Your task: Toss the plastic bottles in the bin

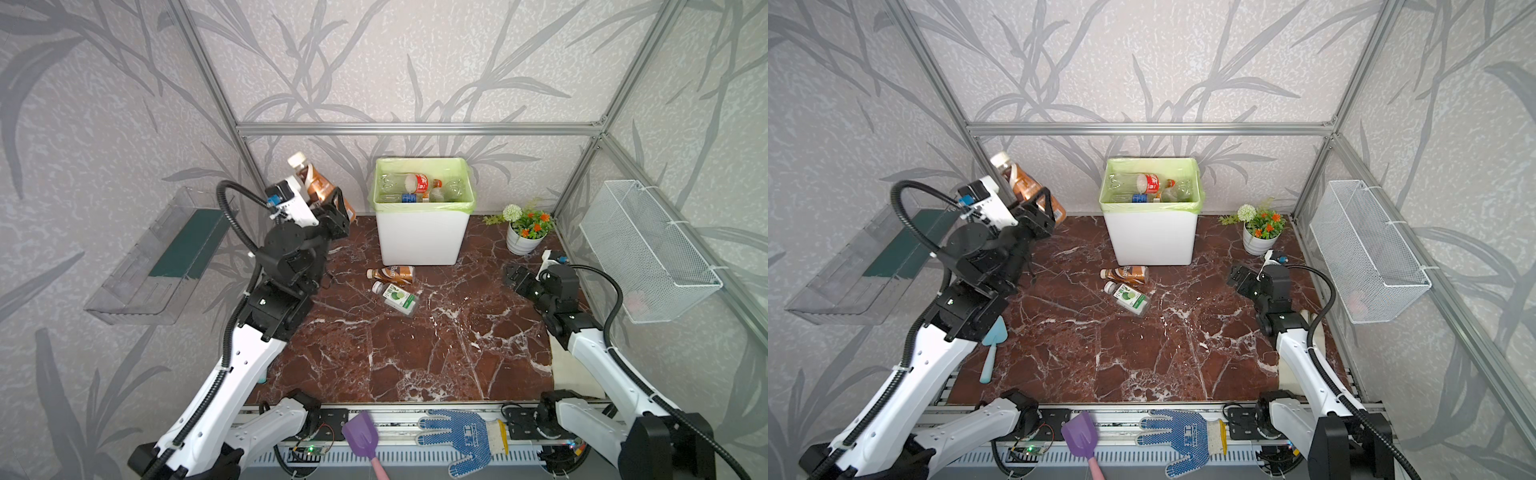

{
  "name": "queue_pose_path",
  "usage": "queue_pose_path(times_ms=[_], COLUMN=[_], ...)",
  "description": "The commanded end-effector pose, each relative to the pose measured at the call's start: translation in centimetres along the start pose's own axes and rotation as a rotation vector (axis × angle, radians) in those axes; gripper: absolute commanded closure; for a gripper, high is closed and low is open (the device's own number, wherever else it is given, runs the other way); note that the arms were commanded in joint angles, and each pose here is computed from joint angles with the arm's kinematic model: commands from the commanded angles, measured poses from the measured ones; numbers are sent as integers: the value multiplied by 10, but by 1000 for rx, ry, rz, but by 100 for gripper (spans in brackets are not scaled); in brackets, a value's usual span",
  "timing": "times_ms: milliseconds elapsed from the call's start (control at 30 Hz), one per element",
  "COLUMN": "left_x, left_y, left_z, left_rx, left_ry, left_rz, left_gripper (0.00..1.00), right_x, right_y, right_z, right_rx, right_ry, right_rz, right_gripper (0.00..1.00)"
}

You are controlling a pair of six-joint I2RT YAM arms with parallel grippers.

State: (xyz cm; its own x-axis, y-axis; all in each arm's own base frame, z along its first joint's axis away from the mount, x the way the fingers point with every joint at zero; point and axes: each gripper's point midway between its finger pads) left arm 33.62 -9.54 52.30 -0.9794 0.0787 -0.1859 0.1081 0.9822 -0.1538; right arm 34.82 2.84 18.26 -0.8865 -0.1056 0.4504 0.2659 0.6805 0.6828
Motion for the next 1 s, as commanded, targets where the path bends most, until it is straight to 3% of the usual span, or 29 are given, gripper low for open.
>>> queue_pose_path(times_ms=[0,100,233,333,367,400,500,667,967], left_x=[-55,-115,-176,-186,-182,-178,-159,-131,-107], left_y=[-41,-87,-147,-177,-183,-184,-177,-150,-124], left_z=[16,48,113,135,132,124,100,79,99], left_rx=[-169,-131,-4,51,21,-24,-117,-156,-196], left_ry=[6,78,281,345,327,300,237,211,270], left_rz=[126,272,453,512,512,488,434,366,316], left_gripper=[63,62,55,33,13,1,1,1,1], right_x=[12,17,19,21,22,23,25,24,18], right_y=[11,10,11,10,9,8,7,5,12], right_z=[-17,-20,-21,-21,-22,-22,-23,-21,-19], right_rx=[11,15,13,14,13,12,7,-3,-24], right_ry=[-58,-72,-71,-72,-72,-73,-77,-72,-40], right_rz=[-19,-18,-24,-20,-19,-21,-22,-22,-46], right_gripper=[1,1,1,1,1,1,1,1,1])
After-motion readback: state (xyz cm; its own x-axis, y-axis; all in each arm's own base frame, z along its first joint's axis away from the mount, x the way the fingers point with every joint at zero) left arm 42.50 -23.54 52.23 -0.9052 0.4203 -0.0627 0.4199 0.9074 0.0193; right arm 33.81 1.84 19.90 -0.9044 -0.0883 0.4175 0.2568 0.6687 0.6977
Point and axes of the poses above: each gripper's point midway between its finger pads, its own x axis back along the fingers, its own y axis along the line the jaws close on, z = x × y, and after that the axes turned 15 degrees about -x, right-handed
